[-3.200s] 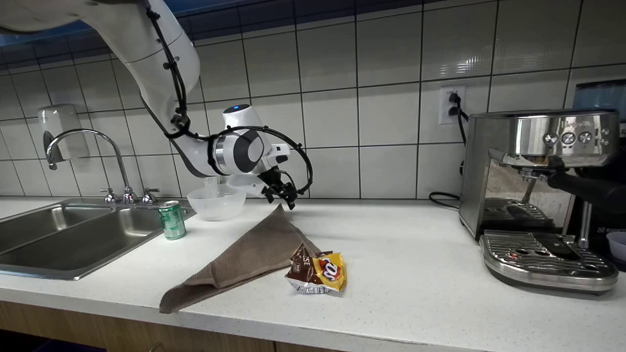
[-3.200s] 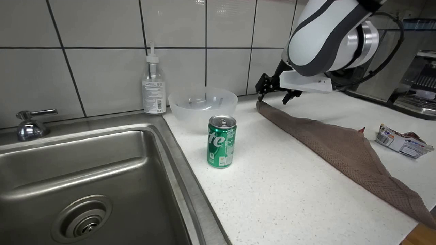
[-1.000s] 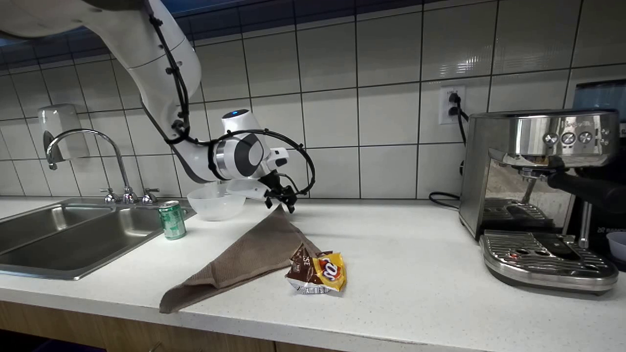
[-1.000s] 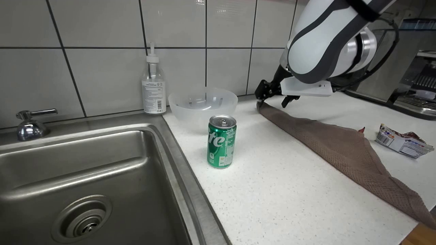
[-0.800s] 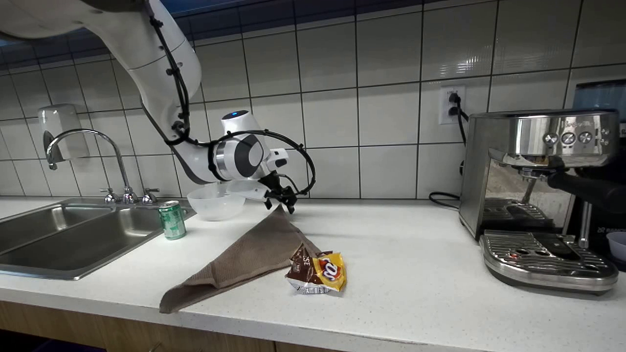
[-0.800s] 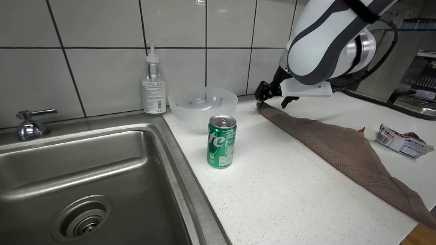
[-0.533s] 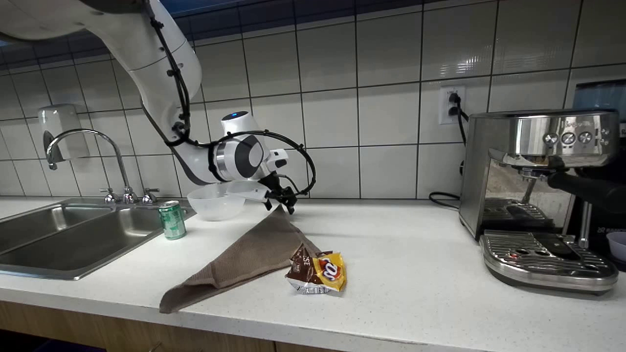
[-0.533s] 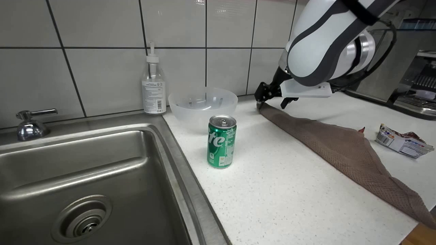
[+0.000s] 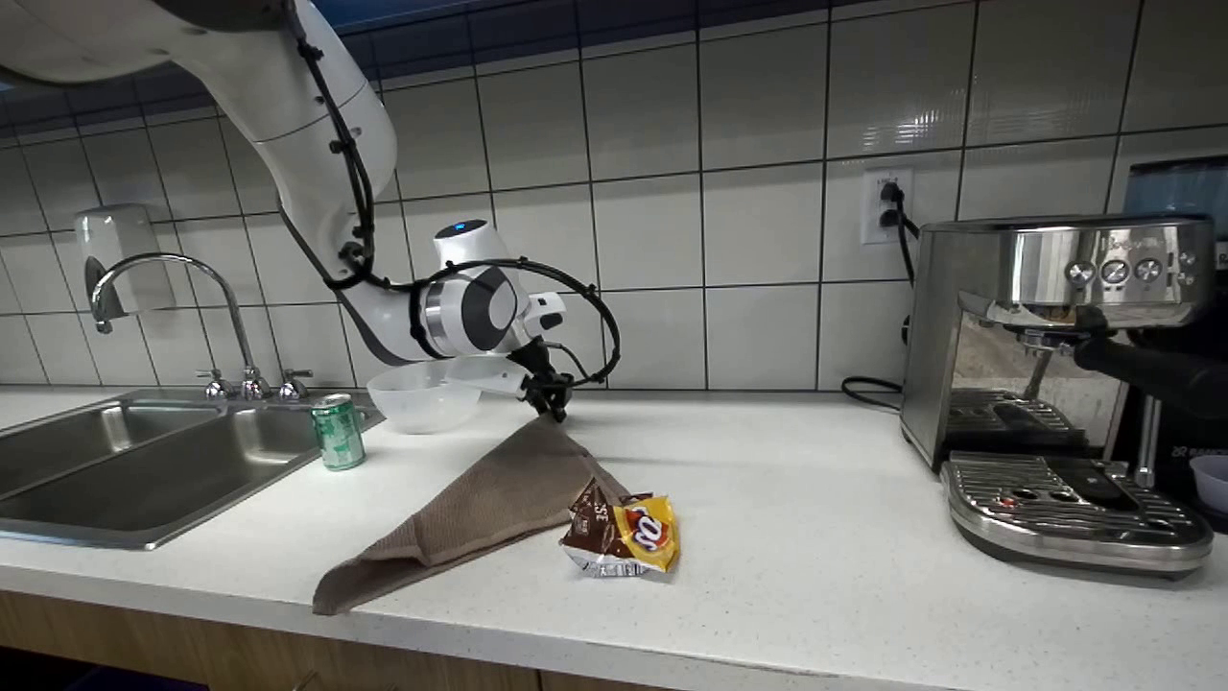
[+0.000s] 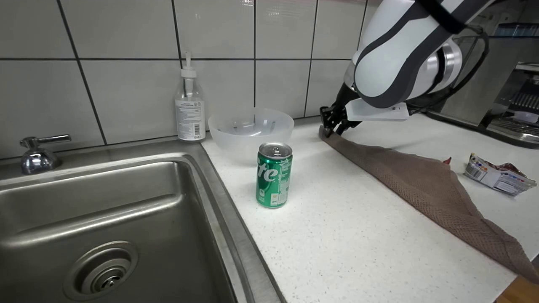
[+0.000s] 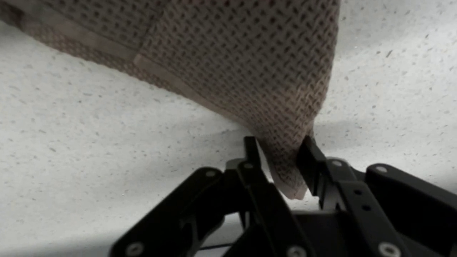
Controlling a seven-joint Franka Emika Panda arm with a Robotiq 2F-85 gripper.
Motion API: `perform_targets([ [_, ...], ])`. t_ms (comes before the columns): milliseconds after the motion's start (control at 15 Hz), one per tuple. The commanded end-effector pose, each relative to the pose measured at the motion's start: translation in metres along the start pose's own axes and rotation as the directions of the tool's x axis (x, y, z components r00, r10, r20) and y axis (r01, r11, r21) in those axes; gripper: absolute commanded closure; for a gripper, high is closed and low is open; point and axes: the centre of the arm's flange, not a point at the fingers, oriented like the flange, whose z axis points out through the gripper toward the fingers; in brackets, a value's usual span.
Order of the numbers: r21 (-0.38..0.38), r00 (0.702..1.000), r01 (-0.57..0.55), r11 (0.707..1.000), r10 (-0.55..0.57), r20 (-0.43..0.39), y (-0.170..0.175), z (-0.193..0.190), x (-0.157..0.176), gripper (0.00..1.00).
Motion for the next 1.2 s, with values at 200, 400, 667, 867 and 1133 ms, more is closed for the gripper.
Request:
perform_targets([
  [200,0.02,0.999,0.022,1.0,-0.021,-0.042,-0.002,-0.001,0.009,1.0],
  [400,0.032,0.998,0.015,0.999,-0.013,-0.062,0.001,-0.007,0.01,0.99],
  [667,0.034,0.997,0.026,0.999,-0.023,-0.075,0.007,-0.015,0.012,0.99],
  [867,0.033,0.995,0.041,0.999,-0.038,-0.088,0.013,-0.021,0.013,0.99],
  [1133,0.028,0.991,0.076,0.997,-0.073,-0.108,0.018,-0.03,0.015,0.99],
])
